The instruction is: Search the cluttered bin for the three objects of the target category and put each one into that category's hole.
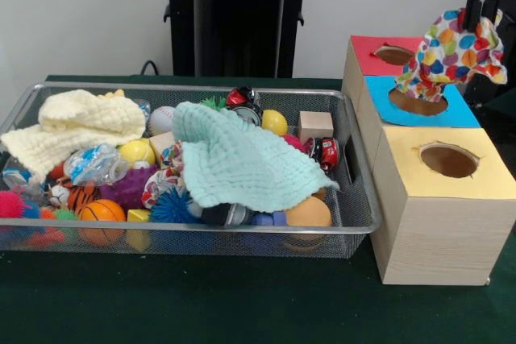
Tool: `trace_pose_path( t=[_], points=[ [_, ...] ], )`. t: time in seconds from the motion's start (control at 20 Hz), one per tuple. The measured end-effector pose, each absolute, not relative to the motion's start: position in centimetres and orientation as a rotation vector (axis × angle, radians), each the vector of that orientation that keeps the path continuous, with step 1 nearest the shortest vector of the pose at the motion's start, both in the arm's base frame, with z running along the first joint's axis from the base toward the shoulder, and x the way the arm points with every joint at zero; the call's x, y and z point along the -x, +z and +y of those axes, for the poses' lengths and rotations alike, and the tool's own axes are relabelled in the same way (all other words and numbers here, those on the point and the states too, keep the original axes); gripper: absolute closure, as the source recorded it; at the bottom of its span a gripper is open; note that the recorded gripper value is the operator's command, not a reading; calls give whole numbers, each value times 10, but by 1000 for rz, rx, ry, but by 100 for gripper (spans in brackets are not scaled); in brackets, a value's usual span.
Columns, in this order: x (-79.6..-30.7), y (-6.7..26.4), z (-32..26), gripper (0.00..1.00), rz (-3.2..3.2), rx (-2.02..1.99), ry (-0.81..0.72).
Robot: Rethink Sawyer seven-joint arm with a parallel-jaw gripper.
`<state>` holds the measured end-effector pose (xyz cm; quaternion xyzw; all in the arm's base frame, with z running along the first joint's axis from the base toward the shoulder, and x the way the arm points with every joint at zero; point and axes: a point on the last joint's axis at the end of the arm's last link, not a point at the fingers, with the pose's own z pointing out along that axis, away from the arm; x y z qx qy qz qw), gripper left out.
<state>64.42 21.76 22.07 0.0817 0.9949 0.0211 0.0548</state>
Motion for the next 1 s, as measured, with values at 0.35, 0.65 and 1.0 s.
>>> trace_pose_path(
  t=[0.35,0.65,1.0],
  points=[
    [-662,212,214,100,3011,-274,63],
    [-664,191,213,100,3037,-281,54],
    [-658,162,213,100,3084,-286,38]
  ],
)
